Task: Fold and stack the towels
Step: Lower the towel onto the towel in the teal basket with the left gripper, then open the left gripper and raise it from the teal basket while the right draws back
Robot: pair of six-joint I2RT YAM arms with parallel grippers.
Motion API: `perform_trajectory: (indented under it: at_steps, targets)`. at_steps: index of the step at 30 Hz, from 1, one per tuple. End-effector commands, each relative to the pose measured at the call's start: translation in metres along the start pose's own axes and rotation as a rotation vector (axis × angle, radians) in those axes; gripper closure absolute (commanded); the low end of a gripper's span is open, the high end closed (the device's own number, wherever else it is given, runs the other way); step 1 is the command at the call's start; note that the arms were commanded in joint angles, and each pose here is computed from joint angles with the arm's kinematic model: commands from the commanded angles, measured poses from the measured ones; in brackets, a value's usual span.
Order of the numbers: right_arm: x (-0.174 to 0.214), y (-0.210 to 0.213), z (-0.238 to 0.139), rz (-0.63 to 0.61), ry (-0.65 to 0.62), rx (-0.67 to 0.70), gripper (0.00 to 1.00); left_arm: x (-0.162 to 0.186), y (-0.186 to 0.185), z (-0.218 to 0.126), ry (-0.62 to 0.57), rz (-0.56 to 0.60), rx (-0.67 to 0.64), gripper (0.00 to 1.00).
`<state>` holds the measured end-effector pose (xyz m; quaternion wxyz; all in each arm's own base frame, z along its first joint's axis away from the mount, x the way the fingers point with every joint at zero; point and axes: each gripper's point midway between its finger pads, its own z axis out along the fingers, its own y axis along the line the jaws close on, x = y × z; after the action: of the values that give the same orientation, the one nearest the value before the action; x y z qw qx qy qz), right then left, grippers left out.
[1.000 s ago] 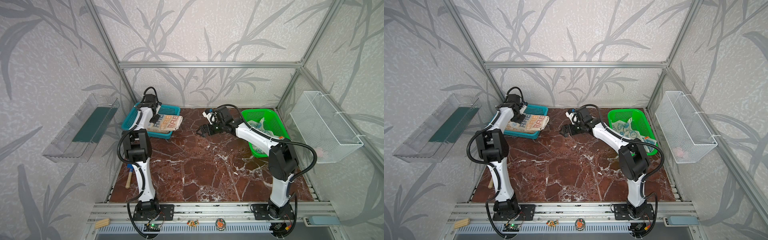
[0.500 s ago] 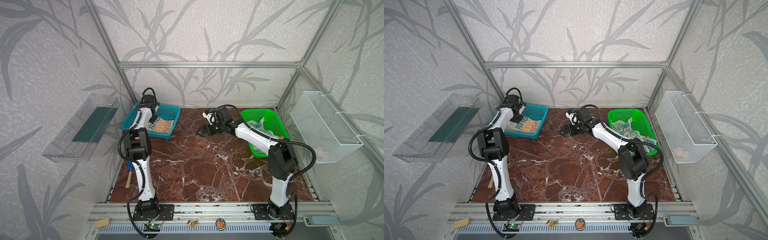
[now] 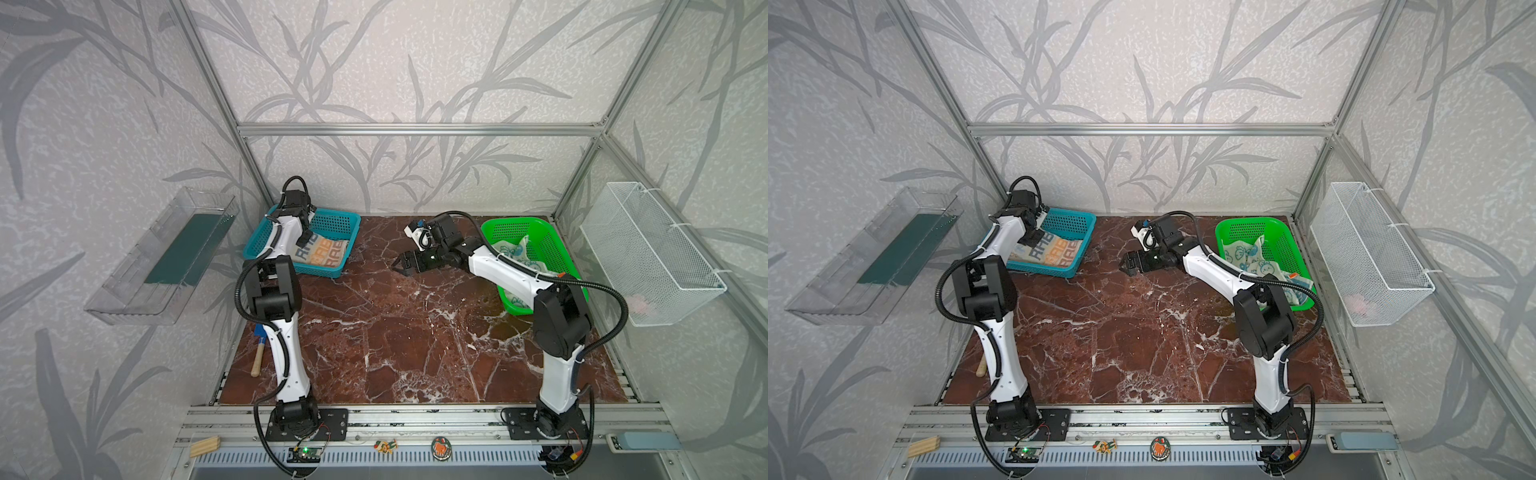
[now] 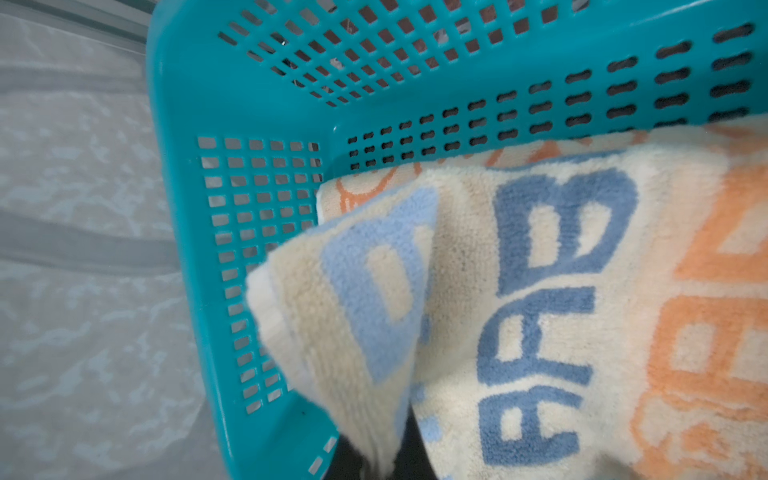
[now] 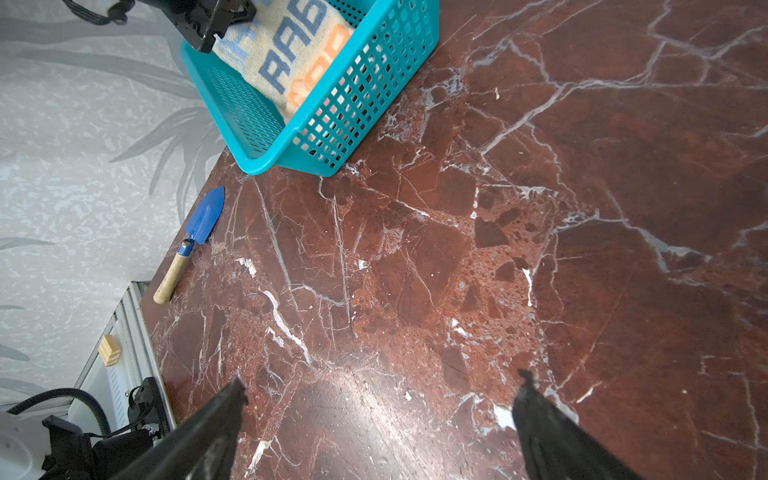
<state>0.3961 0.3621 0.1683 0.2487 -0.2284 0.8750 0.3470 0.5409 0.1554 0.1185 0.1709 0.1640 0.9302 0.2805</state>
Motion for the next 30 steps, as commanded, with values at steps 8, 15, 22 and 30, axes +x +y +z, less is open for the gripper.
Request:
perform_trajectory:
  at_steps: [8,15,22,30]
  targets:
    - [-0.004,0.005,0.001,0.000,0.001,-0.023,0.01,0.006,0.017,-0.001,-0.004,-0.014,-0.038,1.00]
    - [-0.001,0.004,0.006,0.013,0.012,-0.033,0.01,0.012,0.015,0.015,0.033,-0.014,-0.056,1.00]
    - [0.000,0.002,0.008,0.021,0.017,-0.026,0.01,0.023,0.016,0.031,0.092,-0.038,-0.113,0.79]
    - [-0.007,0.007,0.009,0.035,0.018,-0.017,0.01,0.007,0.047,-0.012,0.012,-0.173,-0.189,0.01]
